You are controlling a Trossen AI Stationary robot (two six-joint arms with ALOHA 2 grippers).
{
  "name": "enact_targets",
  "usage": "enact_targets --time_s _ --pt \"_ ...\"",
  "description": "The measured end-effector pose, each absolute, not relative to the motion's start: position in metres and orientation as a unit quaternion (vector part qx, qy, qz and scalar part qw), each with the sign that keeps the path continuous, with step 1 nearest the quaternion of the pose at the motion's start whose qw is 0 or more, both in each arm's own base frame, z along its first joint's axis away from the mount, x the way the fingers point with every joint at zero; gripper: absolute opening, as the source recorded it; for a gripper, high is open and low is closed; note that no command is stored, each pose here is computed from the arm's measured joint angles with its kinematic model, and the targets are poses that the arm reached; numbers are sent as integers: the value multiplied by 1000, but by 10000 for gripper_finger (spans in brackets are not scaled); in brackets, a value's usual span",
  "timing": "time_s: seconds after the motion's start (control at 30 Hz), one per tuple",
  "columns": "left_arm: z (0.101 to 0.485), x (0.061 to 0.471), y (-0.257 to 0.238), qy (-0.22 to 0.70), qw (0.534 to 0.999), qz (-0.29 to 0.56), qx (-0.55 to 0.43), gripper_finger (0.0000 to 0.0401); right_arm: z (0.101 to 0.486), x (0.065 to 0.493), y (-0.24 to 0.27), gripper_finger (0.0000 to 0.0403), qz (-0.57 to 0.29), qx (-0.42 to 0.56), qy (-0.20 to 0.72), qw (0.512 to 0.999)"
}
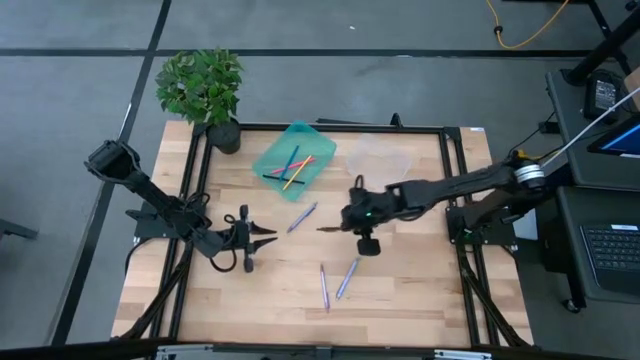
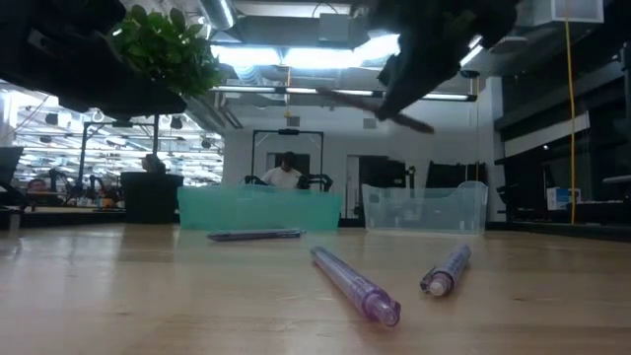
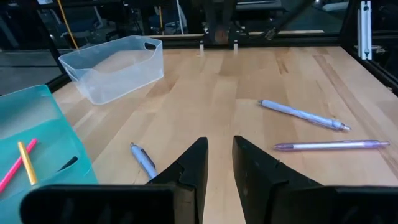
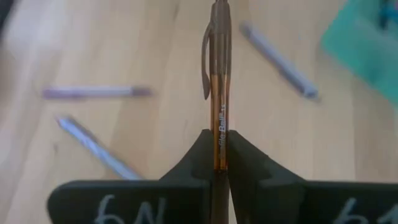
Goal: Sort pens & pencils
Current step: Put the brown pen into the transparent bin
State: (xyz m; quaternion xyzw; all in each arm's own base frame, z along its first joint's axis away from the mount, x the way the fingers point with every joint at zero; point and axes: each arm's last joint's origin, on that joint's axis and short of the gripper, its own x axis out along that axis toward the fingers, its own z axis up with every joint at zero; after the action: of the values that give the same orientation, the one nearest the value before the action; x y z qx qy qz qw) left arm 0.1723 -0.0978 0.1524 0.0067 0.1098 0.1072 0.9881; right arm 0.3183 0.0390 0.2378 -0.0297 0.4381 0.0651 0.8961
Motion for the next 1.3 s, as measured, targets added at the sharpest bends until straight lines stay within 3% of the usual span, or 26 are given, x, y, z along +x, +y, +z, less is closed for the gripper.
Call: enact_targets --time_s 0.2,0.83,1.03,1.3 --pt "152 175 -93 110 987 118 5 69 240 280 33 24 59 -21 340 938" --pt "156 189 -71 102 988 115 -29 69 167 201 11 24 -10 1 86 996" --pt "156 192 -64 102 986 131 -31 69 157 186 9 24 -18 4 48 999" --pt "156 193 -60 106 986 130 -19 69 155 181 2 24 -139 -13 41 989"
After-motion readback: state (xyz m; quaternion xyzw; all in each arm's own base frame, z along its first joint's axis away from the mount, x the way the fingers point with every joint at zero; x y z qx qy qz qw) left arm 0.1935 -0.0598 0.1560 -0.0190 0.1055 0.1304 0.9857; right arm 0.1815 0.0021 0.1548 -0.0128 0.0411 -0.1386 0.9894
